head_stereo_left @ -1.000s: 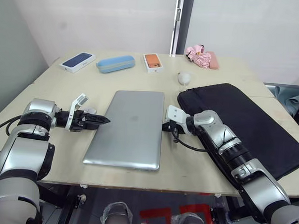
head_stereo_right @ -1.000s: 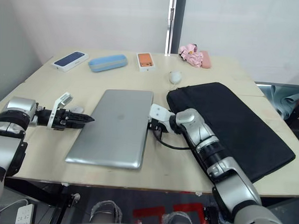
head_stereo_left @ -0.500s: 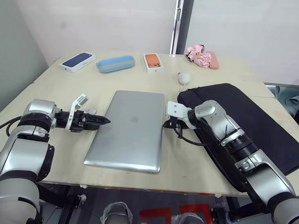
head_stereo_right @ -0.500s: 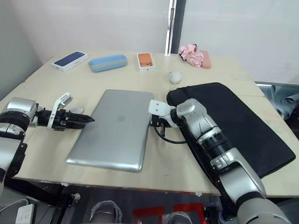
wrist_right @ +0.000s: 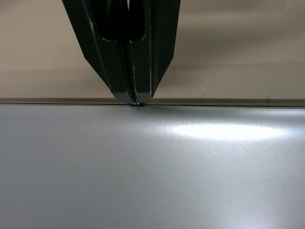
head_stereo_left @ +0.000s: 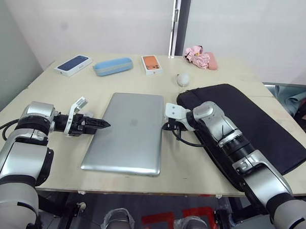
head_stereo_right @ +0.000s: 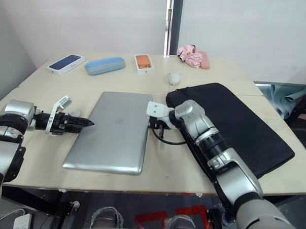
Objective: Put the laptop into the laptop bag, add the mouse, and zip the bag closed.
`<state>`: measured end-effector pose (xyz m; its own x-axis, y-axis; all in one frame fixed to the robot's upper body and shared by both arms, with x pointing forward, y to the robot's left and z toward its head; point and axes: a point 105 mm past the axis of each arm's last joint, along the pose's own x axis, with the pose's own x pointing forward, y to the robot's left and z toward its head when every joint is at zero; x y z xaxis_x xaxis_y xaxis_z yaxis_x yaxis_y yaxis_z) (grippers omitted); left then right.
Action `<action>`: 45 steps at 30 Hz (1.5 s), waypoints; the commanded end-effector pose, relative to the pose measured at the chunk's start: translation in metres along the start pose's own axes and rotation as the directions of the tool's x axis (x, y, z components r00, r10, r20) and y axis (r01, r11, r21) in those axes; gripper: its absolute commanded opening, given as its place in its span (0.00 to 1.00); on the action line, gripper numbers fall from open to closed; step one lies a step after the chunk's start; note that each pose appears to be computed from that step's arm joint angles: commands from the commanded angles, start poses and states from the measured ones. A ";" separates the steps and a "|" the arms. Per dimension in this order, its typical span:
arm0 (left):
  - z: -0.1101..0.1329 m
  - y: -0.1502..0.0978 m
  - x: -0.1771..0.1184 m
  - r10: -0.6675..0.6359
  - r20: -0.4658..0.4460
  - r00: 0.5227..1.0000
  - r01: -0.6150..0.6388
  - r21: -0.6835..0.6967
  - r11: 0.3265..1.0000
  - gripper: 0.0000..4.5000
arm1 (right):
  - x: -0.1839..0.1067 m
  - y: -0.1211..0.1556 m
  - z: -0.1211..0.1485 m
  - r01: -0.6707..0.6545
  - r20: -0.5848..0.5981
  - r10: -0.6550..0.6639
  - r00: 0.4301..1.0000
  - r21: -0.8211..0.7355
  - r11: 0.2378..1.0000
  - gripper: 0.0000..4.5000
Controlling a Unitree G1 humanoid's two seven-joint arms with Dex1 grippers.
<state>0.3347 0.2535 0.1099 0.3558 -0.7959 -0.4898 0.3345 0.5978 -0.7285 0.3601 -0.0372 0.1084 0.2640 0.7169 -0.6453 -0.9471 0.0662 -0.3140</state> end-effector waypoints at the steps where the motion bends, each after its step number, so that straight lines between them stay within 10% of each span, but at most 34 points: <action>1: 0.013 -0.026 0.015 -0.151 0.016 0.988 0.150 0.055 0.987 1.00 | 0.016 0.011 0.035 -0.026 0.124 0.034 0.992 -0.068 0.997 0.01; 34: 0.001 -0.036 -0.009 -0.170 0.033 0.985 0.169 0.041 0.985 1.00 | 0.010 0.013 0.009 -0.005 0.099 0.007 0.995 -0.016 1.000 0.01; 45: 0.001 -0.043 -0.017 -0.180 0.092 0.979 0.178 0.026 0.984 0.18 | 0.005 0.013 0.003 0.006 0.095 -0.006 0.995 -0.004 1.000 0.00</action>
<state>0.3149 0.2409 0.1356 0.3609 -0.8793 -0.3108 0.3638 0.4396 -0.8212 0.3522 -0.0376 0.0962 0.2554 0.7538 -0.6054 -0.9508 0.0823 -0.2987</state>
